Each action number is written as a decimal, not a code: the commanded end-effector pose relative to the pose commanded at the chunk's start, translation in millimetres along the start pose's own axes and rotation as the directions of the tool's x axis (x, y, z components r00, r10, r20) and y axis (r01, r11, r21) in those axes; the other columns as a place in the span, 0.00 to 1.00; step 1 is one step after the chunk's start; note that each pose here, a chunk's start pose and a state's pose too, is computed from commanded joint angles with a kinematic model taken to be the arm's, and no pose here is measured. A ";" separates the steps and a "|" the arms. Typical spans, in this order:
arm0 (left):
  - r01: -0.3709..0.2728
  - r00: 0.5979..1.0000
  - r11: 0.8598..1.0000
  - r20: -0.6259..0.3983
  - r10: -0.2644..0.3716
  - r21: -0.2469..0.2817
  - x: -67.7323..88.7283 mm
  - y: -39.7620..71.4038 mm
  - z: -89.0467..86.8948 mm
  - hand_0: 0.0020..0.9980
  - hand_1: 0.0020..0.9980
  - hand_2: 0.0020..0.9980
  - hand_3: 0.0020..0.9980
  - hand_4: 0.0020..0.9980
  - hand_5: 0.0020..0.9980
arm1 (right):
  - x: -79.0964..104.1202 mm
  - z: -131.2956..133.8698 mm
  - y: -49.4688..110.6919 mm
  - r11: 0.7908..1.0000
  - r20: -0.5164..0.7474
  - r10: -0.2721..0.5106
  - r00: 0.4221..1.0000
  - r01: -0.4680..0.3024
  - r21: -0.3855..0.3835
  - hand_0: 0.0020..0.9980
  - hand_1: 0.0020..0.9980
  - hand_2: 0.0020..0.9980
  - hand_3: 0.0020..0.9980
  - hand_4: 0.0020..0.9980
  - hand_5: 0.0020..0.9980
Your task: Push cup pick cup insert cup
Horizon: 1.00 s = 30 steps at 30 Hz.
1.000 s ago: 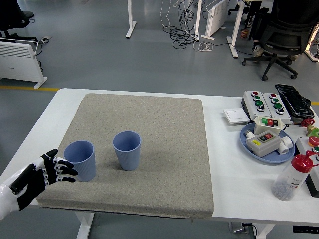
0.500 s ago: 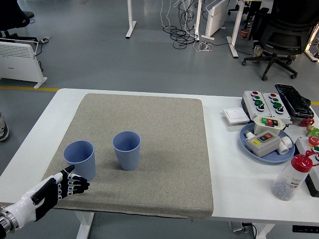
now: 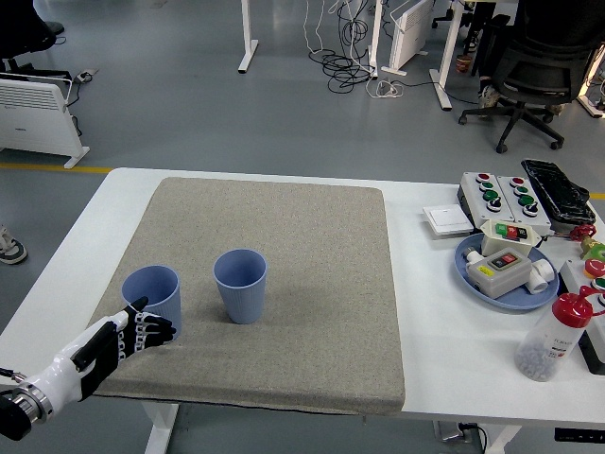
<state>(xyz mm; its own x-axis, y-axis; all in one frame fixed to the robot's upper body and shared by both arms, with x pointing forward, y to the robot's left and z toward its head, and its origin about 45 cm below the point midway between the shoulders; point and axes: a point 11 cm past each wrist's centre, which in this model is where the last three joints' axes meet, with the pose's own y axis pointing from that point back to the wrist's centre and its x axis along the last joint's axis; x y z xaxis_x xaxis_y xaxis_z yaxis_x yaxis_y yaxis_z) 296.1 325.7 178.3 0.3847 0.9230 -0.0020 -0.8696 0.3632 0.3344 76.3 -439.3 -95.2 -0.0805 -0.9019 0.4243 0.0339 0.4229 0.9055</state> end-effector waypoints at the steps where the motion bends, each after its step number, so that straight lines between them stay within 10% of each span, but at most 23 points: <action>1: 0.001 1.000 1.000 -0.002 -0.001 0.005 0.3 -1.3 -1.5 0.85 0.74 0.66 0.57 0.69 1.00 | -0.1 -0.2 0.0 1.000 0.002 0.000 1.000 0.000 0.000 0.69 0.61 0.63 0.58 0.09 0.49; 30: 0.008 1.000 1.000 0.015 -0.008 0.008 -9.9 -4.0 -9.8 0.87 0.75 0.65 0.57 0.72 1.00 | -1.6 -0.6 0.4 1.000 -0.005 -0.001 1.000 0.001 -0.002 0.69 0.61 0.63 0.58 0.09 0.49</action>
<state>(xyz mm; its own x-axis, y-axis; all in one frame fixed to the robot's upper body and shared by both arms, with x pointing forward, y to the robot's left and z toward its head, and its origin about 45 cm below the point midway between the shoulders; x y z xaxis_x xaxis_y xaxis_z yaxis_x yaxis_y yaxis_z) 292.8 316.4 167.6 0.3967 0.9179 0.0097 -0.8639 0.3697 0.3420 77.1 -437.7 -95.5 -0.0759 -0.9029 0.4232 0.0360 0.4217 0.9060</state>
